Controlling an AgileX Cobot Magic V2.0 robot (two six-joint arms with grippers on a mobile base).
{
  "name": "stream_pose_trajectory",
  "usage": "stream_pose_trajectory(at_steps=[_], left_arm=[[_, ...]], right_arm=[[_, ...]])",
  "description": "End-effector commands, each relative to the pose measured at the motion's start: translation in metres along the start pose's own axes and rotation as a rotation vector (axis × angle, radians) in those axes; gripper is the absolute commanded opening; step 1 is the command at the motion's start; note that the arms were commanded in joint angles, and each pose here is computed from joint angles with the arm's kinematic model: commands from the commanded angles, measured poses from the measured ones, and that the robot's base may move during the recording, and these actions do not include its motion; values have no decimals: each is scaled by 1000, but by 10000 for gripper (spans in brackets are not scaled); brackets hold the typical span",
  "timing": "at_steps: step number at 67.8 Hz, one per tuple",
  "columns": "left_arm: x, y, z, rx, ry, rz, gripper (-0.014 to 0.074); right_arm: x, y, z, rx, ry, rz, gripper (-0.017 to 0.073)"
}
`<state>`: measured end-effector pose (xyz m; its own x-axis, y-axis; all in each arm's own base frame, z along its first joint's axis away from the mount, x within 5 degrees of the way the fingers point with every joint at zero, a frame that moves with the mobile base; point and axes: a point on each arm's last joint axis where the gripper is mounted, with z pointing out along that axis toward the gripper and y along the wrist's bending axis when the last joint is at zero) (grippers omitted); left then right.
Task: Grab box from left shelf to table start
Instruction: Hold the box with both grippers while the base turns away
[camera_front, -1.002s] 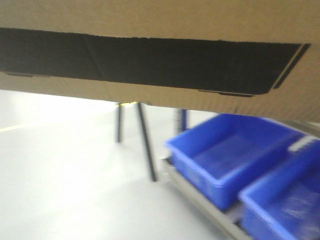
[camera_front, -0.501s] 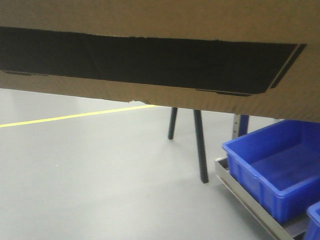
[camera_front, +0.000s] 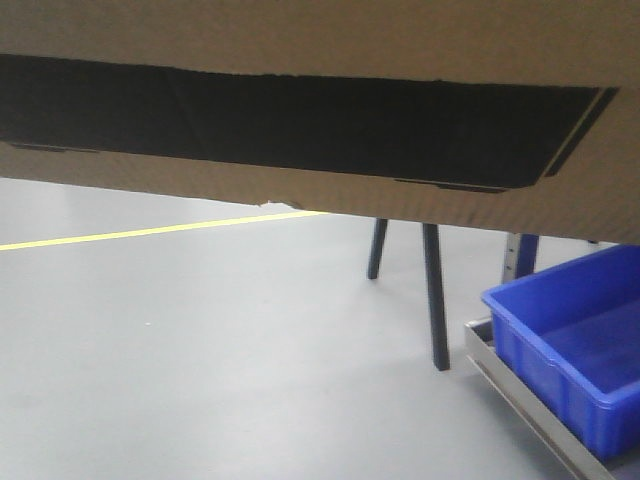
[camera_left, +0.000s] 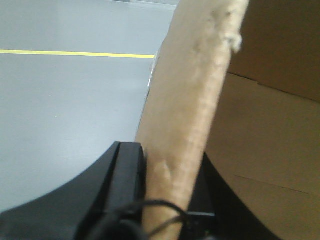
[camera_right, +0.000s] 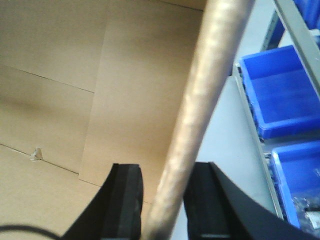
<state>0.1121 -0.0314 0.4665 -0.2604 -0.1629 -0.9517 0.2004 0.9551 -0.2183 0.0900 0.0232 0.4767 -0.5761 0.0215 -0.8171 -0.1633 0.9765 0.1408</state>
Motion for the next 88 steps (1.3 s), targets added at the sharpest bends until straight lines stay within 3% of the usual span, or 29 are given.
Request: stream_pose_trajectory(at_steps=[1, 88], left_arm=[[-22, -8, -15, 76, -196, 63, -93], [-22, -8, -15, 76, -196, 63, -93]], right_arm=[[-13, -2, -10, 28, -131, -42, 57], [-13, -2, -10, 28, -131, -42, 57]])
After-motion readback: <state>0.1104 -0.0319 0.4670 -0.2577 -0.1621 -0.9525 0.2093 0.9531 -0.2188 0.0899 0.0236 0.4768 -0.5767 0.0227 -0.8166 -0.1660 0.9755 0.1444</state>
